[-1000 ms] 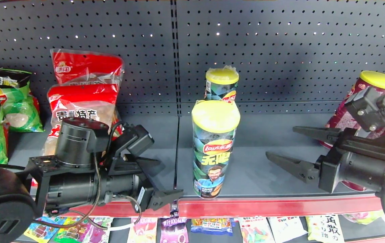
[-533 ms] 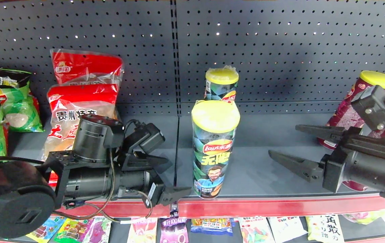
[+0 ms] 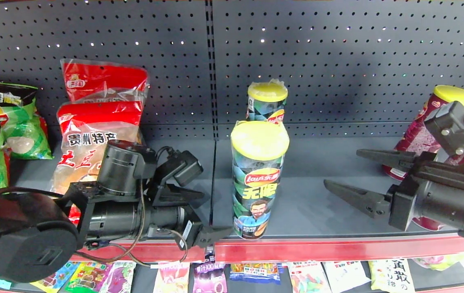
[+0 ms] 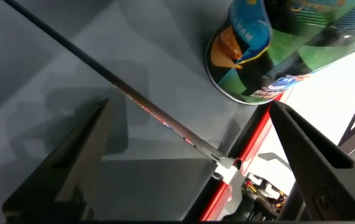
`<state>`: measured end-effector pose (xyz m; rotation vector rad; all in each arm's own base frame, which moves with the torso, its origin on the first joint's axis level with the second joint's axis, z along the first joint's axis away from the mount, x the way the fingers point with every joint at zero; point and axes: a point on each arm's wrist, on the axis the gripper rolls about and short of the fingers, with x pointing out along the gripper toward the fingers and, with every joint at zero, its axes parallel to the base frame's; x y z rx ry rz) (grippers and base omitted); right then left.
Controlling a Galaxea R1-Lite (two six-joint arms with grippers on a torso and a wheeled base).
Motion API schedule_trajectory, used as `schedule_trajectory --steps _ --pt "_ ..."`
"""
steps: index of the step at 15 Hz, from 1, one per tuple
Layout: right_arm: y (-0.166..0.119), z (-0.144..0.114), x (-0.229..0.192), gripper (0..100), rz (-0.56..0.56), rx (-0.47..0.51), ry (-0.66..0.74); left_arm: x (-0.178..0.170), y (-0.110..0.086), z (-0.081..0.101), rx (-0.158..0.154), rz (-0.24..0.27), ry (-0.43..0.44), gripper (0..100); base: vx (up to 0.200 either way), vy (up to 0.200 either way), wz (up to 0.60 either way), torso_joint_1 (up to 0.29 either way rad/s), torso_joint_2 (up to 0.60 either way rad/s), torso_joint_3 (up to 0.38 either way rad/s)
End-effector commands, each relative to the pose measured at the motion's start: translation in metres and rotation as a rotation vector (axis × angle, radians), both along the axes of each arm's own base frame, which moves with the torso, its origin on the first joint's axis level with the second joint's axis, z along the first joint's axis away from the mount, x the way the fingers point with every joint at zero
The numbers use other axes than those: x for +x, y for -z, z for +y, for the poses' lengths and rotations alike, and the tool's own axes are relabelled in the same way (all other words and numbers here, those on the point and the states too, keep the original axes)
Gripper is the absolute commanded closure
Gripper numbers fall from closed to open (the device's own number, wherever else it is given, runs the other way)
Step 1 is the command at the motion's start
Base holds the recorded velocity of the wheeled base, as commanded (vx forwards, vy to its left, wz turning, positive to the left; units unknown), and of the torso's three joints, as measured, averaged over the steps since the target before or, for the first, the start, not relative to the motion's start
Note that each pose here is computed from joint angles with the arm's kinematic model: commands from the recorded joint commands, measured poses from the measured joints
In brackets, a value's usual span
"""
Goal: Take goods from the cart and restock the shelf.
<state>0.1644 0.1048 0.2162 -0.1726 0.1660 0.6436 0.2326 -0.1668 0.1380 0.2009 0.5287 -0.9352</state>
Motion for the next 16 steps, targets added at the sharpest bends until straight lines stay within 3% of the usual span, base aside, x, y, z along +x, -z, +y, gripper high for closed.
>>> schedule_trajectory --steps 1,16 --pt "0.001 0.001 0.001 0 0.002 -0.002 -0.003 0.001 0.0 0.0 0.0 -0.002 -0.005 0 0.0 0.0 0.0 0.0 0.0 0.0" --pt "0.001 0.001 0.002 0 0.004 -0.002 0.002 0.018 0.002 -0.014 -0.001 -0.007 -0.001 0 0.0 0.0 0.0 0.0 0.0 0.0"
